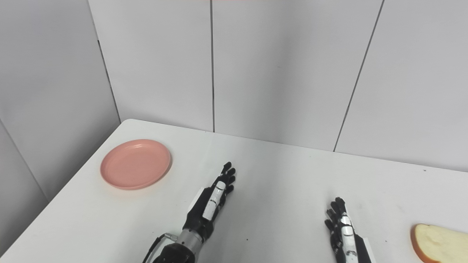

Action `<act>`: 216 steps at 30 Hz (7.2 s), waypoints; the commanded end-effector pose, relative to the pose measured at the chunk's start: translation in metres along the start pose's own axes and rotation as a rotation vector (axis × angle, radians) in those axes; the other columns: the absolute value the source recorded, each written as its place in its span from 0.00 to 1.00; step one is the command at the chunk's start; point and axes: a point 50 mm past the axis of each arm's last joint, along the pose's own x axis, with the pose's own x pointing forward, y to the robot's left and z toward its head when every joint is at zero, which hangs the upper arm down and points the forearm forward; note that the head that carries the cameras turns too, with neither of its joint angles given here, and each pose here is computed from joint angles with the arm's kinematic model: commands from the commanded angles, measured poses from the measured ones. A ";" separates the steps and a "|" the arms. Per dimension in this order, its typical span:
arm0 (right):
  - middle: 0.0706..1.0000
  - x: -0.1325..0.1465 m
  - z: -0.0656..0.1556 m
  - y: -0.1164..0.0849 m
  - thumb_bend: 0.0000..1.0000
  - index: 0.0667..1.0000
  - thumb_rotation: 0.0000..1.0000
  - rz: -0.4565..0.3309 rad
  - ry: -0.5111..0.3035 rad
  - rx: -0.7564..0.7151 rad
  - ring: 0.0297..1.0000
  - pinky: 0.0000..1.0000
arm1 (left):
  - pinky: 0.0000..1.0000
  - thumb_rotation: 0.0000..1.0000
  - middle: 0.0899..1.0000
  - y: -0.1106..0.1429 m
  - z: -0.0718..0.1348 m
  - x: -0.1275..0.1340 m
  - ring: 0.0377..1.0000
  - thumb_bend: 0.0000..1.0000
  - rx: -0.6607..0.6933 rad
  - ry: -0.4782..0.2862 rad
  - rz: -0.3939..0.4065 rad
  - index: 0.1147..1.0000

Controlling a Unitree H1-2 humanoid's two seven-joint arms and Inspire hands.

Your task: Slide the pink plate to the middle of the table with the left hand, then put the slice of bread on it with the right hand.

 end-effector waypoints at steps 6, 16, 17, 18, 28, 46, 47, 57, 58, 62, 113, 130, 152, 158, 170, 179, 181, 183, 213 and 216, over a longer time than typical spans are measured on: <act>1.00 -0.002 0.008 0.003 0.36 1.00 1.00 -0.003 0.006 -0.008 1.00 1.00 | 0.99 1.00 0.99 -0.021 0.057 0.002 0.98 0.63 -0.113 -0.169 0.000 1.00; 1.00 -0.006 0.017 0.011 0.34 1.00 1.00 -0.011 0.002 0.010 1.00 1.00 | 0.99 0.92 0.98 -0.016 0.119 0.012 0.98 0.75 -0.165 -0.308 -0.005 0.99; 1.00 -0.006 0.017 0.011 0.33 1.00 1.00 -0.010 0.003 0.010 1.00 1.00 | 0.99 0.93 0.98 -0.013 0.122 0.012 0.97 0.76 -0.159 -0.313 -0.004 0.99; 1.00 -0.006 0.017 0.012 0.32 1.00 1.00 -0.007 0.004 0.016 1.00 1.00 | 0.99 0.93 0.98 -0.008 0.128 0.012 0.97 0.76 -0.152 -0.321 -0.003 0.99; 1.00 -0.008 0.019 0.013 0.30 1.00 1.00 -0.007 0.008 0.016 1.00 1.00 | 0.96 0.98 0.95 0.031 0.157 0.027 0.94 0.73 -0.131 -0.377 0.064 0.95; 1.00 -0.006 0.017 0.011 0.28 1.00 1.00 -0.003 0.021 0.009 1.00 1.00 | 0.96 0.95 0.96 0.135 0.205 0.051 0.96 0.73 -0.054 -0.419 0.231 0.97; 1.00 -0.006 0.016 0.010 0.28 1.00 1.00 -0.002 0.020 0.012 1.00 1.00 | 0.96 0.95 0.96 0.143 0.207 0.050 0.96 0.73 -0.058 -0.422 0.246 0.96; 1.00 -0.004 0.014 0.008 0.29 1.00 1.00 -0.001 0.022 0.002 1.00 1.00 | 0.97 0.97 0.97 0.207 0.214 0.048 0.97 0.75 -0.003 -0.385 0.371 0.98; 1.00 -0.005 0.014 0.008 0.29 1.00 1.00 -0.001 0.024 0.002 1.00 1.00 | 0.97 0.97 0.97 0.211 0.213 0.048 0.97 0.75 -0.003 -0.383 0.378 0.97; 1.00 -0.004 0.015 0.008 0.27 1.00 1.00 0.007 0.018 0.012 1.00 1.00 | 0.96 0.96 0.96 0.238 0.212 0.045 0.96 0.74 -0.014 -0.376 0.426 0.97; 1.00 -0.006 0.016 -0.004 0.32 1.00 1.00 0.008 0.019 -0.007 1.00 1.00 | 1.00 0.99 1.00 0.312 0.143 0.013 1.00 0.75 -0.265 -0.282 0.608 1.00; 1.00 -0.006 0.017 -0.004 0.36 1.00 1.00 0.017 0.016 0.004 1.00 1.00 | 1.00 0.96 1.00 0.321 0.126 0.007 1.00 0.73 -0.323 -0.270 0.645 1.00; 1.00 -0.006 0.015 -0.003 0.20 1.00 1.00 0.019 0.018 -0.010 1.00 1.00 | 1.00 0.98 1.00 0.327 0.094 0.003 1.00 0.71 -0.402 -0.178 0.678 1.00; 1.00 -0.005 0.012 -0.005 0.24 1.00 1.00 0.021 0.012 0.000 1.00 1.00 | 1.00 0.98 1.00 0.327 0.083 0.002 1.00 0.71 -0.403 -0.161 0.682 1.00; 1.00 -0.005 0.011 -0.006 0.30 1.00 1.00 0.018 0.014 0.005 1.00 1.00 | 1.00 0.97 1.00 0.332 0.066 0.000 1.00 0.74 -0.383 -0.141 0.678 1.00; 1.00 -0.004 0.013 -0.007 0.29 1.00 1.00 0.029 0.021 -0.009 1.00 1.00 | 1.00 0.94 1.00 0.322 0.071 0.006 1.00 0.74 -0.343 -0.140 0.666 1.00; 1.00 -0.004 0.012 -0.007 0.29 1.00 1.00 0.026 0.018 0.005 1.00 1.00 | 1.00 0.96 1.00 0.320 0.071 0.007 1.00 0.74 -0.348 -0.137 0.659 1.00; 1.00 -0.004 0.012 -0.007 0.29 1.00 1.00 0.025 0.013 0.012 1.00 1.00 | 1.00 0.96 1.00 0.318 0.070 0.008 1.00 0.74 -0.363 -0.135 0.656 1.00; 1.00 -0.006 0.014 0.000 0.33 1.00 1.00 0.018 0.021 -0.011 1.00 1.00 | 1.00 0.98 1.00 0.240 0.030 0.048 1.00 0.74 -0.345 0.010 0.408 1.00; 1.00 -0.004 0.011 0.003 0.28 1.00 1.00 0.020 0.018 -0.027 1.00 1.00 | 1.00 0.99 0.99 0.229 0.025 0.051 0.99 0.74 -0.336 0.030 0.389 0.99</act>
